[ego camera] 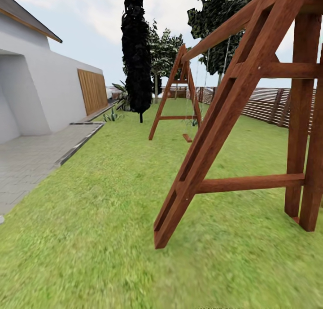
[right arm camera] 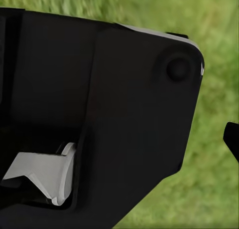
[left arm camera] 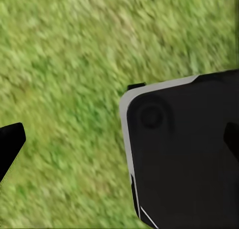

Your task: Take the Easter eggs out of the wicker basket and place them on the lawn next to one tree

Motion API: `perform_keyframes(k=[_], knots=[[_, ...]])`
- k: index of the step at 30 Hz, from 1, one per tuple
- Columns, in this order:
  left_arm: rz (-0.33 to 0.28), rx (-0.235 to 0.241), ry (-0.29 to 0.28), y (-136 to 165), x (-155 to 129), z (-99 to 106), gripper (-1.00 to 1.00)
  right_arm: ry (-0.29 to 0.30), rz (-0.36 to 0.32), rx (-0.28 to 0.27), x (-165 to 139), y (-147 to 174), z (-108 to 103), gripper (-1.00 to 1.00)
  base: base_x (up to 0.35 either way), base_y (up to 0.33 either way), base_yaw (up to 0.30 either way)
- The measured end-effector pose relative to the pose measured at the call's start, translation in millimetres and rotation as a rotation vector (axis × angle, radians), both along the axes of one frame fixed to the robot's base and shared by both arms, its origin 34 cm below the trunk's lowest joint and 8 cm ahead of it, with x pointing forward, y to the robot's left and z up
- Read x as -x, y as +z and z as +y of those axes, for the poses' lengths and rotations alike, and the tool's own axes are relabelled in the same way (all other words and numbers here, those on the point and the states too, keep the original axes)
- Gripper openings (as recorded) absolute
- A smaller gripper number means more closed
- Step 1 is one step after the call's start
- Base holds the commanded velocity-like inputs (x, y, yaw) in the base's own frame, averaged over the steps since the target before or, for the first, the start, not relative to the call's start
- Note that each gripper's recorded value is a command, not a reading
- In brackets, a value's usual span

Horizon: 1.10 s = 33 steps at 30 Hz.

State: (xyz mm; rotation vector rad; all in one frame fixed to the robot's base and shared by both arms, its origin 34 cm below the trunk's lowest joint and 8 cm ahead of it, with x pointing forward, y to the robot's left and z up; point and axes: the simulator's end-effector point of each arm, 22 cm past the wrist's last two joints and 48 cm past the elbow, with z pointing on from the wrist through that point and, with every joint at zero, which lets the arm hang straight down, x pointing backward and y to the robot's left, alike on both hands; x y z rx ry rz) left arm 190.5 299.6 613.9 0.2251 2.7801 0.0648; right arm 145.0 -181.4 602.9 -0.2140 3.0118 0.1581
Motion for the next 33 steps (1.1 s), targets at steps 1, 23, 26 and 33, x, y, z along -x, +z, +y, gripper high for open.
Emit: perform_keyframes(k=[1, 23, 26, 33], knots=[[-0.001, 0.0, 0.0, 0.1, -0.3, 0.0, 1.0, 0.0, 0.0, 0.0, -0.1, 0.0, 0.0, 1.0, 0.0, 0.0, -0.266], [-0.013, 0.0, 0.0, 0.9, -4.6, 0.0, 1.0, 0.0, -0.013, 0.0, -5.2, 0.4, 0.1, 1.0, 0.0, 0.0, -0.177], [-0.013, 0.0, 0.003, 0.9, -4.7, 0.1, 1.0, 0.0, -0.012, 0.0, -4.7, 0.3, 0.3, 1.0, 0.0, 0.0, -0.008], [-0.012, 0.002, -0.003, 0.8, -4.6, -1.2, 1.0, 0.003, -0.014, -0.003, -5.9, 0.6, 2.7, 1.0, 0.0, 0.0, 0.0]])
